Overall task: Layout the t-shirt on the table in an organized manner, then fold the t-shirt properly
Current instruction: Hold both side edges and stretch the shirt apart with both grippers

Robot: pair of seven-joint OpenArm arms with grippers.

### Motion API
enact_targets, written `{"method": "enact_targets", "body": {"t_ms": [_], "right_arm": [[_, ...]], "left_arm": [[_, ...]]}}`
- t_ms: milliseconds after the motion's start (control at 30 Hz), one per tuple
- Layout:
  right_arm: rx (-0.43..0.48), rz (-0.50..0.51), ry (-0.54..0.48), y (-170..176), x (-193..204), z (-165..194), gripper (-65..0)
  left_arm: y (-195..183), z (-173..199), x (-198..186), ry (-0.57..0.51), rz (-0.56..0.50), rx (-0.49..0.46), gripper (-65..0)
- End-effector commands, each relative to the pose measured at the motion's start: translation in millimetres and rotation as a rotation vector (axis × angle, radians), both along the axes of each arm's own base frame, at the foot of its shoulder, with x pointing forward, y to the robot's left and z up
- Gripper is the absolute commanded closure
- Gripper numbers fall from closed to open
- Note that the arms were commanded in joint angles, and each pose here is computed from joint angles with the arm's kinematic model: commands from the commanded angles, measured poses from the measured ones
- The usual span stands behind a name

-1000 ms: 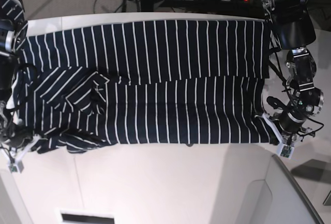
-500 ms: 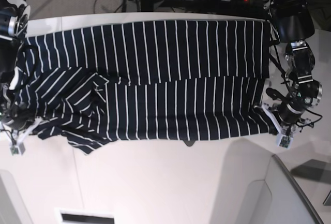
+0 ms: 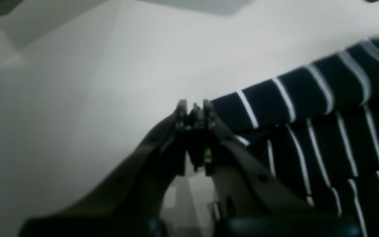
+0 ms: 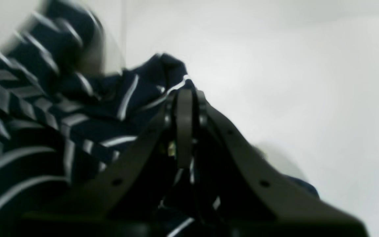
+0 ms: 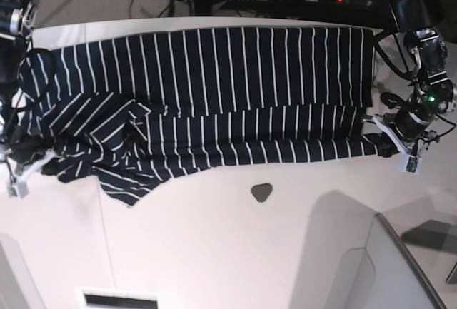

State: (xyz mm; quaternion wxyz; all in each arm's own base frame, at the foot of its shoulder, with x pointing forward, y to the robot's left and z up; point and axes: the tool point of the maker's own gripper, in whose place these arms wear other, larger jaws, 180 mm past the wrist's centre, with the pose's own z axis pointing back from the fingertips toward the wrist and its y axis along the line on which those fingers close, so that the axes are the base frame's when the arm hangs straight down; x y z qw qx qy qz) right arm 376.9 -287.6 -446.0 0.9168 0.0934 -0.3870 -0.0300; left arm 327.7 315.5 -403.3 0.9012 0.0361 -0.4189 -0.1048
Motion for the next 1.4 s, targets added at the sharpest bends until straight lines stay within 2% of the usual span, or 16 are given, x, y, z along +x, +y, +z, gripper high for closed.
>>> {"method": "enact_targets", "body": {"t_ms": [0, 233, 367, 567, 733, 967, 1033, 1133, 1200, 1367], "right_arm": [[-0.001, -0.016, -0.089, -15.0, 16.7, 27.9, 0.0], [0.021, 0.033, -0.121, -5.9, 21.7, 36.7, 0.0], [-0.014, 0.058, -0.154, -5.4, 29.2, 56.7, 0.0], [-0.050, 0.099, -0.008, -2.7, 14.5, 46.6, 0.0], [0.019, 0.051, 0.174, 0.3, -26.3, 13.0, 0.0], [0.029, 0.047, 0.222, 3.2, -43.1, 3.0, 0.0], [0.028, 0.051, 0.242, 3.6, -46.2, 1.2, -5.7], [0.027, 0.063, 0.295, 4.3, -53.0, -1.9, -22.4], [0.011, 0.062, 0.272, 1.5, -48.2, 6.3, -31.1], [-0.099, 0.081, 0.125, -5.8, -22.8, 56.3, -31.5]], "left_arm": [[13.2, 19.3, 8.6, -0.056, 0.008, 0.017, 0.0], [9.7, 23.5, 10.3, -0.077, 0.008, -0.014, 0.0], [7.3, 24.3, 11.9, -0.081, 0.006, -0.019, 0.0], [5.4, 29.5, 8.9, -0.049, -0.008, 0.017, 0.0], [2.9, 25.7, 3.7, -0.037, -0.013, 0.022, 0.0], [3.0, 25.5, 3.5, -0.035, -0.012, 0.022, 0.0], [2.5, 25.3, 3.6, -0.034, -0.014, 0.022, 0.0], [2.6, 25.3, 3.9, -0.035, -0.013, 0.022, 0.0], [2.7, 24.8, 3.7, -0.033, -0.013, 0.021, 0.0], [3.2, 22.8, 2.4, -0.027, -0.011, 0.021, 0.0]]}}
